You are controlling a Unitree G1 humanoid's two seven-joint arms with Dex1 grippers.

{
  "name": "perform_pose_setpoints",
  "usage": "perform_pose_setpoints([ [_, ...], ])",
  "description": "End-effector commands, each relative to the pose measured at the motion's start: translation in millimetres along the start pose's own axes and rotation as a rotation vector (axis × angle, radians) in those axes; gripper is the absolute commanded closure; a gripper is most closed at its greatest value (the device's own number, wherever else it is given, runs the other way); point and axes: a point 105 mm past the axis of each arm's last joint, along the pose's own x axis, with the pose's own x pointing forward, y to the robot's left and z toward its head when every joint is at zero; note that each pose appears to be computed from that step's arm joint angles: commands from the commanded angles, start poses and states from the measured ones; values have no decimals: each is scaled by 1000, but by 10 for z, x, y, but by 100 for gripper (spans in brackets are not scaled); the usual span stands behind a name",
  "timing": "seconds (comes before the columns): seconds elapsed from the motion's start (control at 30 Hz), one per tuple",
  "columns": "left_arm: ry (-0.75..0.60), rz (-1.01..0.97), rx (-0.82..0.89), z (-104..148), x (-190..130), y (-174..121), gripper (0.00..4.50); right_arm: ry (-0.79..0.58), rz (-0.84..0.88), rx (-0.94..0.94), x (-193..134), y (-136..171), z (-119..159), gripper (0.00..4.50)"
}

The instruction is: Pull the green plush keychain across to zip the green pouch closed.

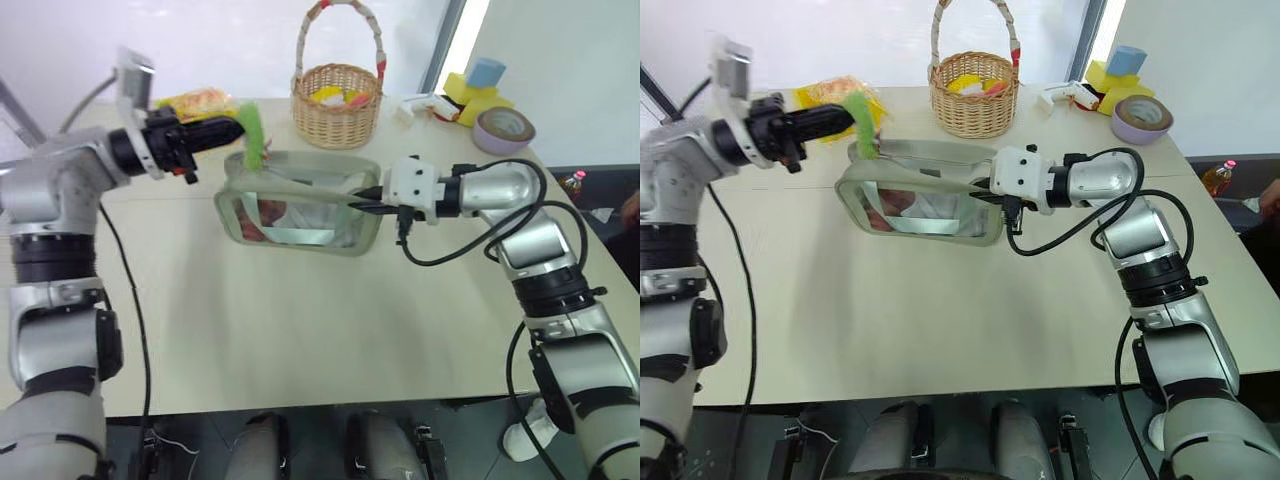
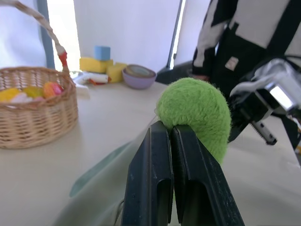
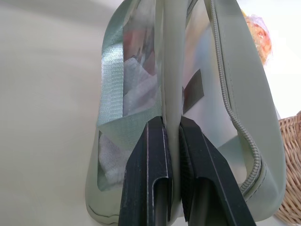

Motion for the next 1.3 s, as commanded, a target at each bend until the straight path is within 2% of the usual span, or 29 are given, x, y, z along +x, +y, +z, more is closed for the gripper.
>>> perform_pose_setpoints([
  [0.03,47,74,80,-75,57,116,418,-22,-23,-42,-15,-70,117,450],
  [0.1,43,88,91,-64,66,149,354,-15,-29,-41,-34,-78,110,450],
  [0.2,34,75,101,-13,59,144,204,-8,-33,-40,-49,-84,95,450],
  [0.3,26,98,148,162,-31,173,52,-4,-34,-39,-53,-79,84,450],
  [0.43,43,105,192,358,-274,138,52,-6,-38,-38,-51,-86,83,450],
  [0.53,92,83,187,362,-448,42,52,-5,-40,-38,-52,-92,74,450],
  [0.63,222,18,152,108,-632,-175,52,-6,-43,-38,-46,-106,66,450],
  [0.77,330,56,136,-315,-721,-179,52,-11,-42,-40,-37,-104,76,450],
  [0.93,269,195,162,-417,-538,79,52,-14,-36,-33,-27,-95,82,450],
  [1.03,236,185,173,-395,-403,116,139,-17,-31,-29,-9,-85,90,450],
  [1.23,277,62,155,-475,-413,-49,438,-18,-35,-22,15,-106,87,450],
  [1.3,291,56,159,-480,-429,-48,447,-17,-37,-21,18,-117,82,450],
])
